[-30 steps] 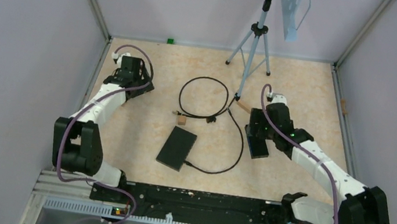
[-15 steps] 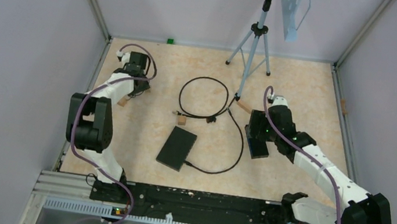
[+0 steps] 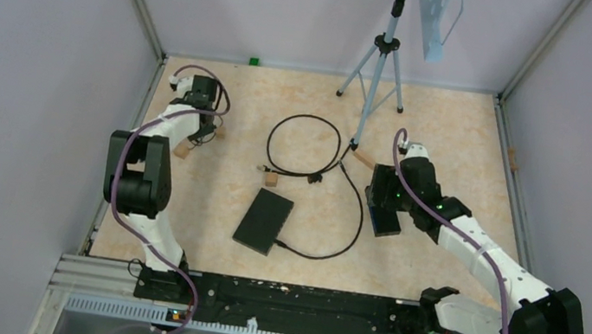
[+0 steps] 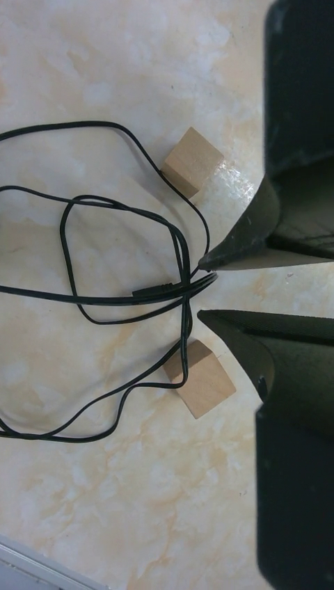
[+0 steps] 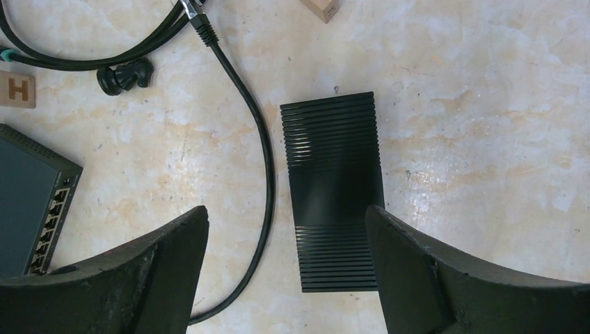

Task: Insert the plug into the switch port
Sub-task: Pick up the connector from the center of the board.

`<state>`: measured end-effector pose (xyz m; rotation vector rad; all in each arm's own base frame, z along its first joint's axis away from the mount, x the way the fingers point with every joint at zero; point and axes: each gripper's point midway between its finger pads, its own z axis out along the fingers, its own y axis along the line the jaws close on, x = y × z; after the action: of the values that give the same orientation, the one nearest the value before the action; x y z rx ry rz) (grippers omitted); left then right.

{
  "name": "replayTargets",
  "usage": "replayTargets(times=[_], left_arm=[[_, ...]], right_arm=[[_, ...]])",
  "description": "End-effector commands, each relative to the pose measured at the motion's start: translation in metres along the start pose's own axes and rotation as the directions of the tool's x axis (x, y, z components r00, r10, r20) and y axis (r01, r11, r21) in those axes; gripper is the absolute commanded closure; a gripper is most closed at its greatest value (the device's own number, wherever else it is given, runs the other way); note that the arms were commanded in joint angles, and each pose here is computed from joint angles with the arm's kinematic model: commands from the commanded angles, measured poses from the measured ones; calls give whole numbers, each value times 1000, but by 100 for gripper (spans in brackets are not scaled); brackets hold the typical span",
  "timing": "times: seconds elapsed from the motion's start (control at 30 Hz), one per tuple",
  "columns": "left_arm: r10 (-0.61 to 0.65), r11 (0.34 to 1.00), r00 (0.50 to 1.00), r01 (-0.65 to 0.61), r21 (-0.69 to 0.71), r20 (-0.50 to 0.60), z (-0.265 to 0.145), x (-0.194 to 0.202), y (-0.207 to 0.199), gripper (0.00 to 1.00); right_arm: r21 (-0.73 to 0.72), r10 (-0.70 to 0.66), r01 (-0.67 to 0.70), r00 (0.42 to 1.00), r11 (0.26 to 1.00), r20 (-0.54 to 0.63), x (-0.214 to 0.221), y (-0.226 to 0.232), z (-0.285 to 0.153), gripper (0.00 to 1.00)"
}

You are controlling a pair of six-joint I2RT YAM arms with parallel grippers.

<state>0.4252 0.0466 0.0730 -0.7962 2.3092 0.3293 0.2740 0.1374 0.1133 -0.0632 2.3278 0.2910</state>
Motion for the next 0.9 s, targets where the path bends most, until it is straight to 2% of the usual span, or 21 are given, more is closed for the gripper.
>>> replayTargets(times=[0.0,0.23,0.4,0.57,0.73,0.87], left_arm=[[-7,999,1000,8,-44,18,6,-8,5,70],[-8,996,1000,10,-93,23,6,-11,14,84],[-27,995,999,30,-91,35,-6,-17,16,100],[-45,998,998,47,-33,51,-38,-24,23,100],[-70,992,996,63,113,59,-72,-20,19,100],[-74,988,994,61,142,84,-88,-23,25,100]], right_arm=[[-34,17,-16,998,999,52,-13,6,-5,19],[-53,26,-23,998,998,56,-13,9,-7,19],[-69,29,-24,997,997,65,-16,12,-10,20],[-91,31,-23,996,996,83,-22,16,-16,20],[-137,39,-23,993,990,114,-27,24,-23,20],[-160,38,-19,992,987,122,-29,28,-24,20]])
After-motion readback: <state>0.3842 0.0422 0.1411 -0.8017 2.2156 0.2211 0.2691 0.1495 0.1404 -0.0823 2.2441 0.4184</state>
